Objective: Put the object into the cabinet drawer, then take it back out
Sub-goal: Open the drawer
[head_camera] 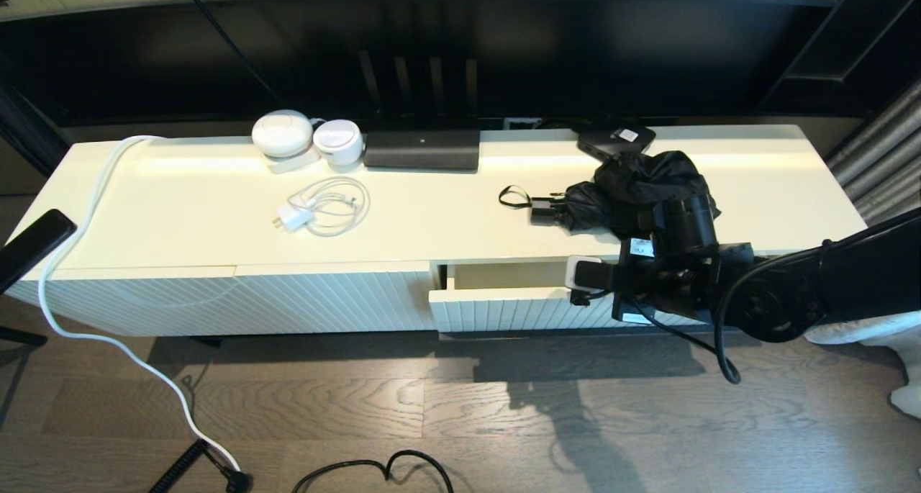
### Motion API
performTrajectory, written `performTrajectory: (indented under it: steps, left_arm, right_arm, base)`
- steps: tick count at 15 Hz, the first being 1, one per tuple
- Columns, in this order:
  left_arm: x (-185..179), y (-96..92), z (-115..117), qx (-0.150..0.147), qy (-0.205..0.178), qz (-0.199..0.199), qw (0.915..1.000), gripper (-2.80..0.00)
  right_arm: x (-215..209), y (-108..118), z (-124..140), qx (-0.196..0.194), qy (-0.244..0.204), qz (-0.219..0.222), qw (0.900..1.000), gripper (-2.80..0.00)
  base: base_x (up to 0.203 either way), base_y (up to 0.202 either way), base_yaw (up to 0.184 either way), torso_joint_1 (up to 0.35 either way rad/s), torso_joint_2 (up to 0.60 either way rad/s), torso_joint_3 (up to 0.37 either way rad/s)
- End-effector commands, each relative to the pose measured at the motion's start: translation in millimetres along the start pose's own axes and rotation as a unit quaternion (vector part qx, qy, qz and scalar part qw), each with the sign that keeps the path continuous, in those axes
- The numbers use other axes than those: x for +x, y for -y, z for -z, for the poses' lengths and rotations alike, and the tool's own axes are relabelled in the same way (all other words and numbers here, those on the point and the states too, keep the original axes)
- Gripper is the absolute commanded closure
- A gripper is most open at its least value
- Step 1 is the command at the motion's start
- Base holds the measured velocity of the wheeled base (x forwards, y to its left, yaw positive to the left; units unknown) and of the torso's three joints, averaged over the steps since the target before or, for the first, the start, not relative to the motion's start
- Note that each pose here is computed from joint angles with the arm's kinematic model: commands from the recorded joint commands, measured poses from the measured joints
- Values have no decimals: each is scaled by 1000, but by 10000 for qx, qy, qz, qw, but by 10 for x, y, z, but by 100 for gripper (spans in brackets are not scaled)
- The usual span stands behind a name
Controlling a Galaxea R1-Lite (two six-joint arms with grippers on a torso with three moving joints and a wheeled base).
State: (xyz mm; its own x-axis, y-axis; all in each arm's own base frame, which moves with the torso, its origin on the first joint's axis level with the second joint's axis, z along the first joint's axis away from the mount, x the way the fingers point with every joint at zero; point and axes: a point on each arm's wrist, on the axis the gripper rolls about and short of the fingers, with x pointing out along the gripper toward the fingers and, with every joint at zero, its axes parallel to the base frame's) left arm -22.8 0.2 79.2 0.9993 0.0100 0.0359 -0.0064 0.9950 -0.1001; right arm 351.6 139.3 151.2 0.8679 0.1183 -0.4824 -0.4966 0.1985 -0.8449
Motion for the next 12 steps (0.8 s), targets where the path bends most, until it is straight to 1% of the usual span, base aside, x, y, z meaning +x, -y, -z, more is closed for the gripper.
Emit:
performTrajectory:
  steps: [1,9,12]
  left_arm:
    - [0,0,0,-6,5,-3,10000,0]
    - [0,0,0,-6,5,-3,10000,0]
    - [0,0,0,-6,5,-10,10000,0]
  right_arm:
    - [3,-23,6,-47,-28,-28,10000,0]
    - [-115,-166,79,-127,-113,-254,9995,0]
    - [-172,-275,114,-196,-180,-506,9984,0]
  base:
    - [0,0,0,0,0,0]
    - [0,0,0,0,0,0]
    - [0,0,0,0,0,0]
